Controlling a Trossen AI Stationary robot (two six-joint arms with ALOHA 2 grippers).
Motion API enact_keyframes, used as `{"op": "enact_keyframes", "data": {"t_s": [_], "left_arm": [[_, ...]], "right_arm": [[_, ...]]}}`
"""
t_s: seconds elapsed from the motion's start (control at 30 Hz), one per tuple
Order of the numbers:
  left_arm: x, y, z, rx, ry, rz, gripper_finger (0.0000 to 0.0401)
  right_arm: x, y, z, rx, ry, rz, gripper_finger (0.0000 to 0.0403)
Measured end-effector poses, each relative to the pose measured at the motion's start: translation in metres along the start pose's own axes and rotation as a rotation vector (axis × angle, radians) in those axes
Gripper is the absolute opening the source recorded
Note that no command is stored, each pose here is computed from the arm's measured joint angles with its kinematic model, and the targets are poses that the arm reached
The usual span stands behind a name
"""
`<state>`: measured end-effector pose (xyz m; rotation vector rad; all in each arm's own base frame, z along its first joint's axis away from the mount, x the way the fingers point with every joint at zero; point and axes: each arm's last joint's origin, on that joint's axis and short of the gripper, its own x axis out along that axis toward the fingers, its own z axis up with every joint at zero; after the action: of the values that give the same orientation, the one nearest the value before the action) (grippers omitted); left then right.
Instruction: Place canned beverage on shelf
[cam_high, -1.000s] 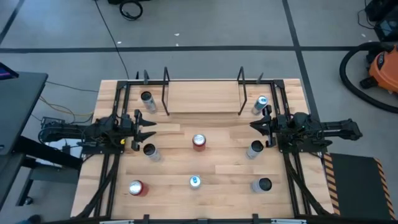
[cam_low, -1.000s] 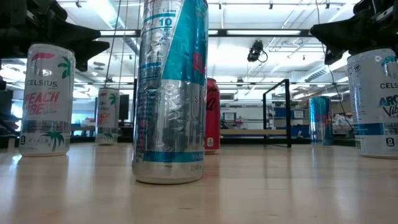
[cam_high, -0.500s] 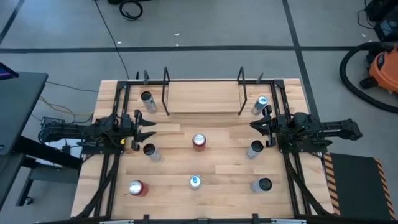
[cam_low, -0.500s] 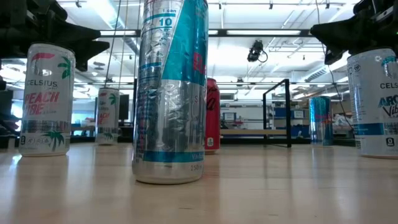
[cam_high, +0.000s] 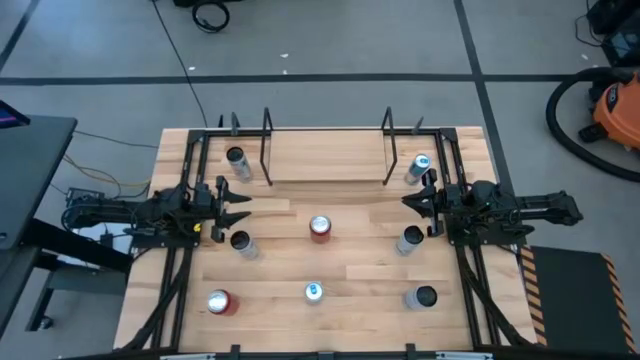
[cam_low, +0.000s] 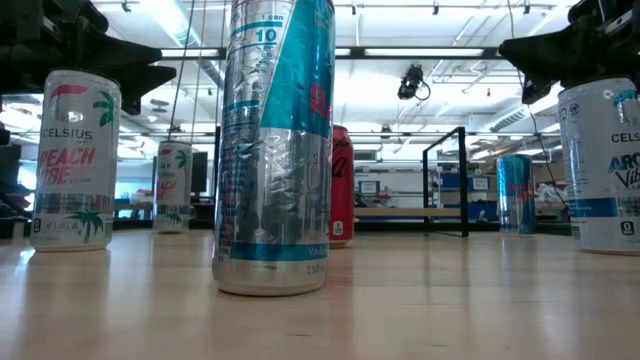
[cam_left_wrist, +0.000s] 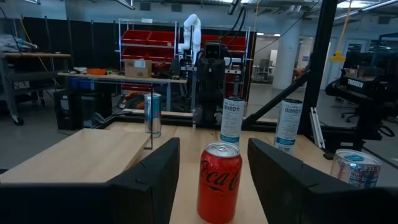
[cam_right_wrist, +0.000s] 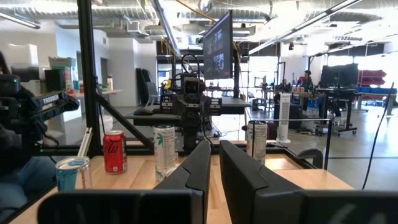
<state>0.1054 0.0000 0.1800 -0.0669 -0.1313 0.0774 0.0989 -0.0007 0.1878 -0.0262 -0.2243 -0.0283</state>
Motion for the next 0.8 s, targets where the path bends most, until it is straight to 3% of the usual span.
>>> {"op": "enact_keyframes", "data": {"t_s": [0.23, 0.8], "left_arm": [[0.0, -0.0001, 0.0009, 0.042, -0.009, 0.0, 0.0194], [0.0, -0.0001, 0.0016, 0.01, -0.016, -0.001, 0.0194]], "right_arm": [[0.0, 0.0, -0.0001, 0.0, 0.0, 0.001, 0.0045], [0.0, 0.0, 0.0, 0.0, 0.0, 0.0, 0.0045]]}}
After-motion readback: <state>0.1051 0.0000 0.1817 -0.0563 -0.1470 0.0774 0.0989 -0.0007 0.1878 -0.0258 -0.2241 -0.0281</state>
